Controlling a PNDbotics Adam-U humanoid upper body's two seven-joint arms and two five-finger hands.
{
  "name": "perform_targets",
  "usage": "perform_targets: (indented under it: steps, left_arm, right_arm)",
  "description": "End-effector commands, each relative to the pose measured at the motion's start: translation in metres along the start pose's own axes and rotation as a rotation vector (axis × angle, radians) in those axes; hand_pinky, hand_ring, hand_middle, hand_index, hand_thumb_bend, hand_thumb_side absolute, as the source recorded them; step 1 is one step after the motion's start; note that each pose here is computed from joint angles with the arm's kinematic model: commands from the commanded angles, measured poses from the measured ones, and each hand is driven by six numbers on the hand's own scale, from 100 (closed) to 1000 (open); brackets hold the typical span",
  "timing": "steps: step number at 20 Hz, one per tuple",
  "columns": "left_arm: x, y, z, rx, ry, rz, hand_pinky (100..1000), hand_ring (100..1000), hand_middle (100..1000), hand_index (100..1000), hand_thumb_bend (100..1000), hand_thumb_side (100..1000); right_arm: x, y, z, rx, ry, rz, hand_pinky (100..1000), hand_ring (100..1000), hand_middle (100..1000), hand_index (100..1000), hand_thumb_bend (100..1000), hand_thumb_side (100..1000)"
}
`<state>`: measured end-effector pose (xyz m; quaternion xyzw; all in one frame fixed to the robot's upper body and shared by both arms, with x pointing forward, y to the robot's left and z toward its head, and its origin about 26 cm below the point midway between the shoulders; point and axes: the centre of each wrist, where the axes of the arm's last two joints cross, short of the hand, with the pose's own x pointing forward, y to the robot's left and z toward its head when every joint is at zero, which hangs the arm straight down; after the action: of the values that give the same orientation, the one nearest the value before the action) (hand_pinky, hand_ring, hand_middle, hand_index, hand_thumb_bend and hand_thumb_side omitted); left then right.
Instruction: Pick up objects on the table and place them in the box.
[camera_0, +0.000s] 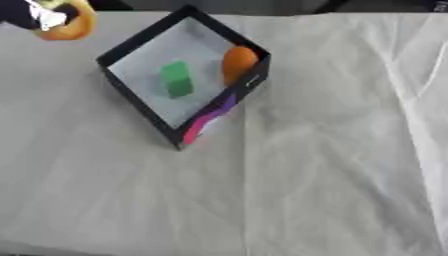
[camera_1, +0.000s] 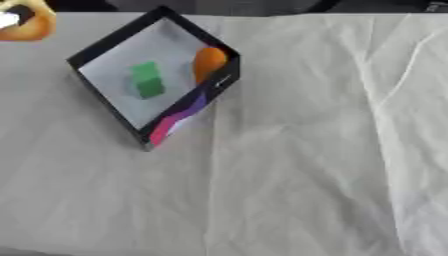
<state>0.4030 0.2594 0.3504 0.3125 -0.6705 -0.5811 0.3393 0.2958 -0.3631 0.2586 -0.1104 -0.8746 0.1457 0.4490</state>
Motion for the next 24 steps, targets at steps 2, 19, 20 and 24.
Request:
perform_targets:
  steps: [2,19,20,24]
  left_arm:
    - [0.023,0.019,-0.019,0.076,-0.087,-0.052,671,527,382,356,335,100]
    - [0.085,-0.055,-0.125,0.088,-0.273,0.031,674,520,409,364,180,100]
    - [0.082,-0.066,-0.128,0.068,-0.259,0.036,675,523,416,374,180,100]
    - [0.073,-0.100,-0.133,0.009,-0.228,0.025,695,543,449,403,219,100]
  right_arm:
    - [0.009,-0.008,-0.004,0.003,-0.020,0.024,1000,715,662,826,100,547]
    - [0.020,0.001,-0.019,0.037,-0.084,-0.051,1000,716,662,825,100,543]
    - [0.021,0.002,-0.020,0.038,-0.087,-0.055,1000,716,663,825,100,543]
    - [0.022,0.001,-0.020,0.031,-0.094,-0.062,1000,716,663,825,100,544]
